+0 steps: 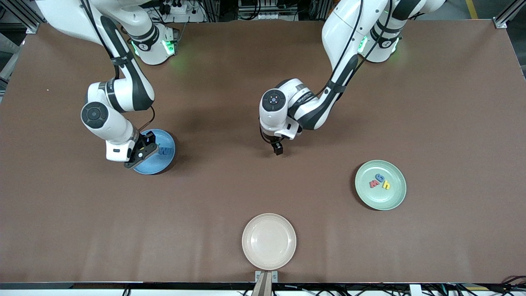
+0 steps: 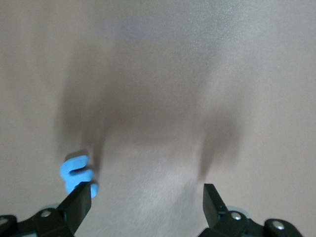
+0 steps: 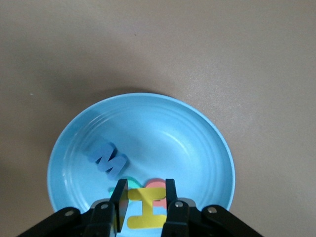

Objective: Sort uppercase to blue plate, lowercase to green plate
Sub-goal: 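Lower the H onto the blue plate while the left gripper grasps the m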

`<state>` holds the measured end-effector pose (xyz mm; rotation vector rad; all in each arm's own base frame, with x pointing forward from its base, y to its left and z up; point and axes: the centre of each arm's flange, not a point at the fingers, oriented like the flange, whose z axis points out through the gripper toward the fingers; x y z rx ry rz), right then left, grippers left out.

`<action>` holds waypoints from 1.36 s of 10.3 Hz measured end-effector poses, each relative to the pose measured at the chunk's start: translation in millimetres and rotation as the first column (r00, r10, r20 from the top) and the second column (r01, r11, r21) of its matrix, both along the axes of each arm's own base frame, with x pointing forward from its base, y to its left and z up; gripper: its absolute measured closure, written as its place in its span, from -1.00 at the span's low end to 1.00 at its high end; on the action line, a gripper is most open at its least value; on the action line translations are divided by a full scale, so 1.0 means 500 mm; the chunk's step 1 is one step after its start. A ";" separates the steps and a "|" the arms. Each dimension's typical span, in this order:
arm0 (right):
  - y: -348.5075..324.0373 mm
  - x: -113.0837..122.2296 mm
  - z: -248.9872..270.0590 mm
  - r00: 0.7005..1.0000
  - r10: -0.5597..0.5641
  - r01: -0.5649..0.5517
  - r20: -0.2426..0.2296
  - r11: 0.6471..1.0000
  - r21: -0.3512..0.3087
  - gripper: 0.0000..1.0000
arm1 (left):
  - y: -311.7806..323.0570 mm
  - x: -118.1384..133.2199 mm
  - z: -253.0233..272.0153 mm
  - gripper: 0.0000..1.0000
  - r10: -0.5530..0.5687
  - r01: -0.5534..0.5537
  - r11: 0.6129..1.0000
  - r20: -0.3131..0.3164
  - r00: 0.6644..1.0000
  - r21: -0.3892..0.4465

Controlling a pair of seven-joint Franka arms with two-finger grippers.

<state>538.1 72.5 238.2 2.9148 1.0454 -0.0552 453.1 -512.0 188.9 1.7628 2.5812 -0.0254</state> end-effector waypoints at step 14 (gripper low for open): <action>-0.005 0.010 -0.011 0.972 -0.213 0.212 -0.102 0.977 -0.022 -0.80 | -0.029 -0.078 -0.024 -1.00 -0.064 0.063 0.997 0.011 0.998 0.037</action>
